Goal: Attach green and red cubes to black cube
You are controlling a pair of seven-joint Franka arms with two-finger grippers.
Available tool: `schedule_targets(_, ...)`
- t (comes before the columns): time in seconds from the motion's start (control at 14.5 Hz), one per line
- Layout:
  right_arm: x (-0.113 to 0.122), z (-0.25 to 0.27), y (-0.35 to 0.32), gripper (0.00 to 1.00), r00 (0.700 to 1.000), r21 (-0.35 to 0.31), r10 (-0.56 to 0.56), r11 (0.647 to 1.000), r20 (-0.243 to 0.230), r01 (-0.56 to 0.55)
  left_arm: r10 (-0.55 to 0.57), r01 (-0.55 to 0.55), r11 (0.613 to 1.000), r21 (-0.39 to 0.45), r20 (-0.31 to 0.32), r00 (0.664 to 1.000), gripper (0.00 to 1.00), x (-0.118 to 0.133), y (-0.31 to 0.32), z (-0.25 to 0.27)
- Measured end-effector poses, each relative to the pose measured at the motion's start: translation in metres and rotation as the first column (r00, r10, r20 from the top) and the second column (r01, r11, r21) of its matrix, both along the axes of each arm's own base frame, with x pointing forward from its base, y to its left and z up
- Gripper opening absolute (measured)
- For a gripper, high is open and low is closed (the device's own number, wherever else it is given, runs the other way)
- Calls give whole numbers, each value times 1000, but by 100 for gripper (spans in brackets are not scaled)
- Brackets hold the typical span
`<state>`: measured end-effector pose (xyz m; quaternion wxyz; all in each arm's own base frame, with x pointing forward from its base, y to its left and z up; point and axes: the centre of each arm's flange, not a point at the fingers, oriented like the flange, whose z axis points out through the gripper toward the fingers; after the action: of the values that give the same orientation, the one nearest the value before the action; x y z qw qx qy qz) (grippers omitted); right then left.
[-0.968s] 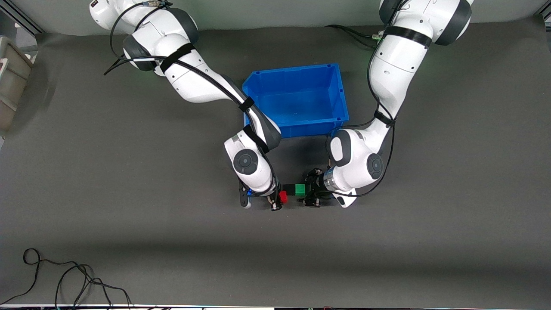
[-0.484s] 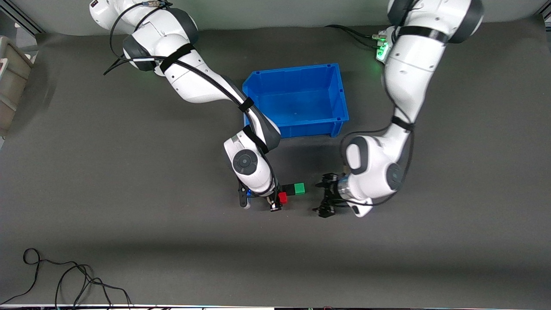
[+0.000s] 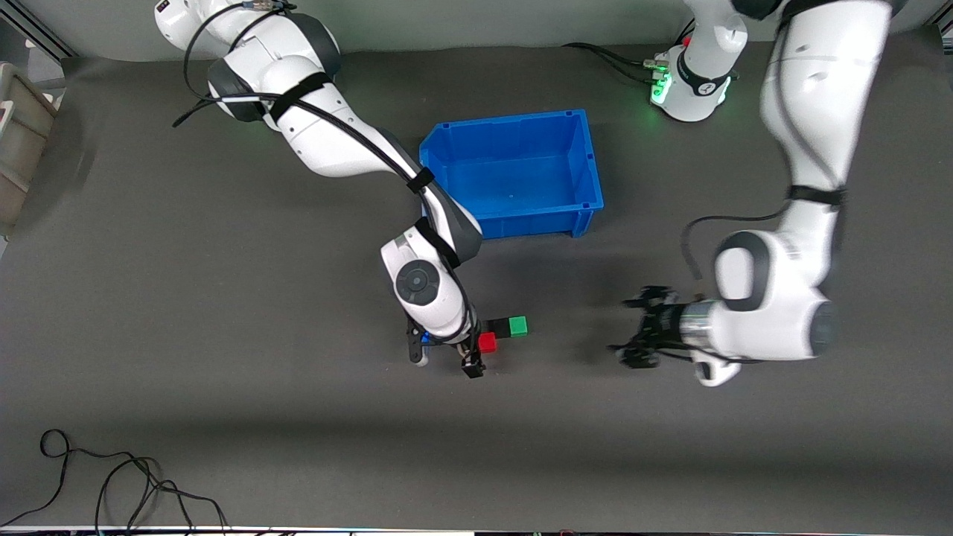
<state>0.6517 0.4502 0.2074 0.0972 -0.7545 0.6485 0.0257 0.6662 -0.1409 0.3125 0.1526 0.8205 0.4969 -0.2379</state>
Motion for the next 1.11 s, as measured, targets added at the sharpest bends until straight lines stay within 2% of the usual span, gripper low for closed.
schedule_targets(0.21, 20, 79, -42, 100, 995, -30, 83, 996, -53, -85, -182, 179, 981, 74, 38, 983, 100, -9, 80, 47)
schedule_targets(0.41, 32, 179, -112, 100, 970, -42, 220, 973, -99, -225, -358, 347, 932, 107, 111, 927, 100, -24, 141, 97)
schedule_targets(0.55, 33, 244, -175, 100, 934, -35, 336, 939, -121, -342, -448, 431, 893, 131, 156, 880, 100, -35, 169, 128)
schedule_targets(0.69, 23, 304, -244, 100, 880, -17, 454, 888, -138, -460, -540, 515, 841, 169, 190, 820, 100, -46, 181, 157)
schedule_targets(0.76, 16, 329, -276, 100, 843, -4, 518, 852, -143, -524, -590, 557, 806, 199, 199, 783, 100, -51, 183, 172)
schedule_targets(0.83, 7, 350, -305, 100, 800, 10, 583, 809, -144, -588, -651, 608, 757, 238, 206, 731, 100, -56, 183, 186)
schedule_targets(1.04, -14, 391, -386, 100, 665, 32, 737, 672, -121, -739, -823, 757, 567, 324, 250, 510, 100, -69, 181, 229)
schedule_targets(1.11, -18, 397, -413, 100, 617, 31, 780, 623, -107, -782, -850, 780, 524, 341, 262, 457, 100, -73, 182, 239)
